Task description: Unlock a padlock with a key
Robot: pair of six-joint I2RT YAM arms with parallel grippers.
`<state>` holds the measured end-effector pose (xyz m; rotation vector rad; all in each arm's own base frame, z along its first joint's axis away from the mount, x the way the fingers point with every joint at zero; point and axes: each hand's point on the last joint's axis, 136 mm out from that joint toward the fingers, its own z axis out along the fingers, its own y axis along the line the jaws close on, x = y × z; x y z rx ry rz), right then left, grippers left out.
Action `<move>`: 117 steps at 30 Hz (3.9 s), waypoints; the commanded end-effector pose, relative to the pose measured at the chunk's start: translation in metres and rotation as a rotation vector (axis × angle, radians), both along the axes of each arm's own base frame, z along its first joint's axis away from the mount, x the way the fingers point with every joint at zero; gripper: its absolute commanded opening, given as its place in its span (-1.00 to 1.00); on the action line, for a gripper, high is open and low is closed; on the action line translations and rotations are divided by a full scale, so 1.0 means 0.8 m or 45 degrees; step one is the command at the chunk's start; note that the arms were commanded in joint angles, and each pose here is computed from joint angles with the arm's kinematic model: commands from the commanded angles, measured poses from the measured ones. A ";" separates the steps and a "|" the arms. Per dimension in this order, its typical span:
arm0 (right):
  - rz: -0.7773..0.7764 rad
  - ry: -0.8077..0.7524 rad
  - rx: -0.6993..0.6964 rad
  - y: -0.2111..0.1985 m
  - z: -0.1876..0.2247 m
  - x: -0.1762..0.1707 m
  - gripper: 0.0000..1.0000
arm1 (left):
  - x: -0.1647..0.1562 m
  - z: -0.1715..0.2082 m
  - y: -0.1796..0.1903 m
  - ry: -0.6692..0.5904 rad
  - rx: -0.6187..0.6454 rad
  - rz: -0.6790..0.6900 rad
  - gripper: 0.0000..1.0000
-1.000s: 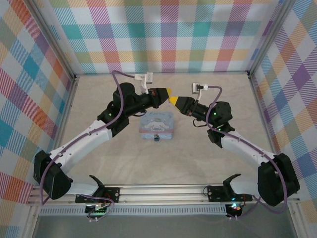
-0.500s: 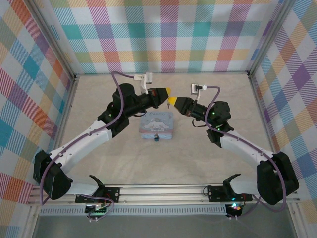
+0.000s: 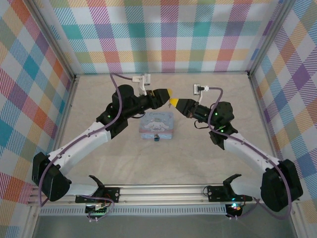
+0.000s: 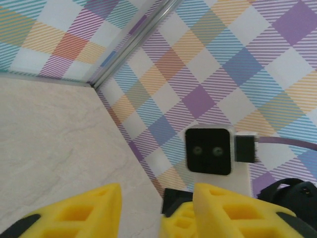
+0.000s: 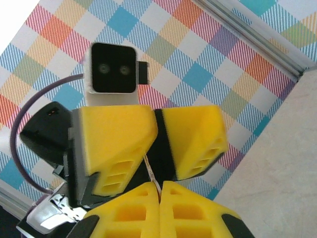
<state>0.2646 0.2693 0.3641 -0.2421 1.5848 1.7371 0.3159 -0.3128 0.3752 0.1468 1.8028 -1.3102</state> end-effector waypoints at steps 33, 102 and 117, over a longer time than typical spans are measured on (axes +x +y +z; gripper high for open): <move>-0.554 0.197 -0.964 -0.110 -0.199 0.046 -1.00 | 0.075 -0.315 0.136 0.705 0.489 0.510 0.75; -0.520 0.579 -1.121 -0.063 -0.340 0.159 -1.00 | -0.017 -0.381 0.018 0.143 0.511 0.068 1.00; -0.491 0.582 -1.128 -0.053 -0.346 0.157 -1.00 | -0.028 -0.369 -0.022 -0.069 0.476 -0.102 0.84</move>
